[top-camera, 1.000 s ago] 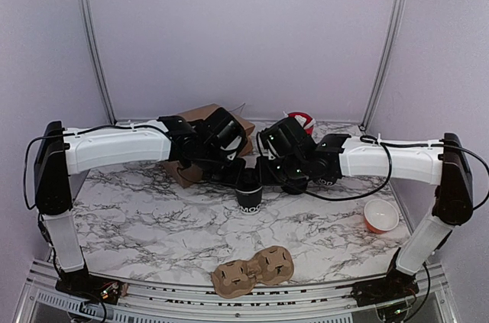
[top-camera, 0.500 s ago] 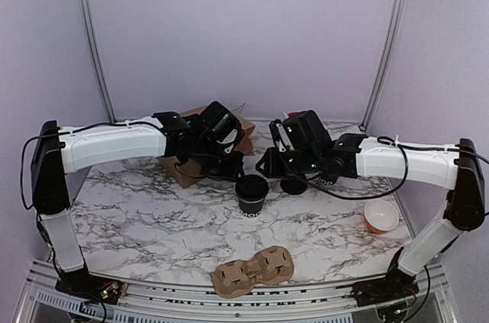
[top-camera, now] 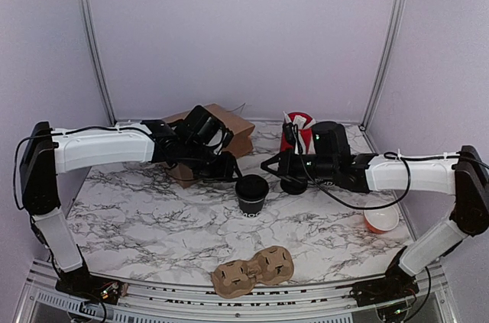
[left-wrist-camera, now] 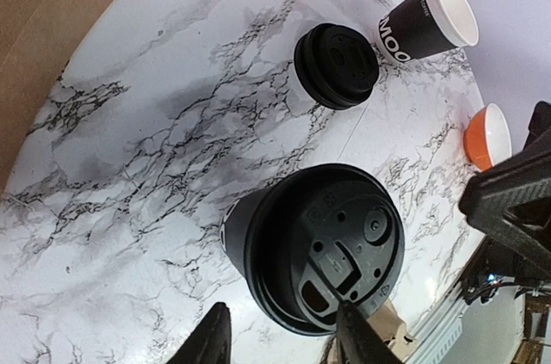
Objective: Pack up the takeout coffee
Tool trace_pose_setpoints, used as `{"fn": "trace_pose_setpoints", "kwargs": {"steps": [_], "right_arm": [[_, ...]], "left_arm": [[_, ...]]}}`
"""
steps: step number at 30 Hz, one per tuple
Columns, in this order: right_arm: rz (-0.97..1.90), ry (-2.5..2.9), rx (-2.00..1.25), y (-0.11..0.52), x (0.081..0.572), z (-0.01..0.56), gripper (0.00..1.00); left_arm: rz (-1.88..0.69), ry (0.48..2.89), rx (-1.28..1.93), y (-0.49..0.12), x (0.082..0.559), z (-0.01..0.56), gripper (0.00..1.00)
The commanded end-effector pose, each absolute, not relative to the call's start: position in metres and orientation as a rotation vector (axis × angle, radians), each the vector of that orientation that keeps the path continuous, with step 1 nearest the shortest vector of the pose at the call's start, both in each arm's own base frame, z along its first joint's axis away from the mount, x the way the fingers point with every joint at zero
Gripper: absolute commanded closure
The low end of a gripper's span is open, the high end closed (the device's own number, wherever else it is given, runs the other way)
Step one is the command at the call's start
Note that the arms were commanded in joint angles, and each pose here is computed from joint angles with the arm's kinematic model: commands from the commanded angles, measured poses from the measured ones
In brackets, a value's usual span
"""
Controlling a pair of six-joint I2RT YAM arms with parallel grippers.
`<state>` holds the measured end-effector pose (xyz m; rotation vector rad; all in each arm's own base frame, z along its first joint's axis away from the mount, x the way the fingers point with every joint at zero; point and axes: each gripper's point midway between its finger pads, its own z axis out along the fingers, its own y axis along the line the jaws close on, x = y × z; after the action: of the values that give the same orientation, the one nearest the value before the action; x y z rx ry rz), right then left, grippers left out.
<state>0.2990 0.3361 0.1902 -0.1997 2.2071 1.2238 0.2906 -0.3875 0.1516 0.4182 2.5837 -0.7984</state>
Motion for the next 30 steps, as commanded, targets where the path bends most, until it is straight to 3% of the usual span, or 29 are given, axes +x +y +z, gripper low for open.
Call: {"fn": "trace_pose_setpoints", "kwargs": {"steps": [1, 13, 30], "right_arm": [[1.457, 2.04, -0.262, 0.352, 0.294, 0.23, 1.0], [1.498, 2.04, -0.265, 0.358, 0.296, 0.226, 1.0], [1.563, 2.098, -0.238, 0.36, 0.298, 0.214, 1.0]], "left_arm": [[-0.932, 2.53, 0.417, -0.393, 0.286, 0.166, 0.55], [-1.004, 2.538, 0.392, -0.402, 0.289, 0.15, 0.47], [-0.943, 2.619, 0.36, -0.397, 0.289, 0.122, 0.62]]}}
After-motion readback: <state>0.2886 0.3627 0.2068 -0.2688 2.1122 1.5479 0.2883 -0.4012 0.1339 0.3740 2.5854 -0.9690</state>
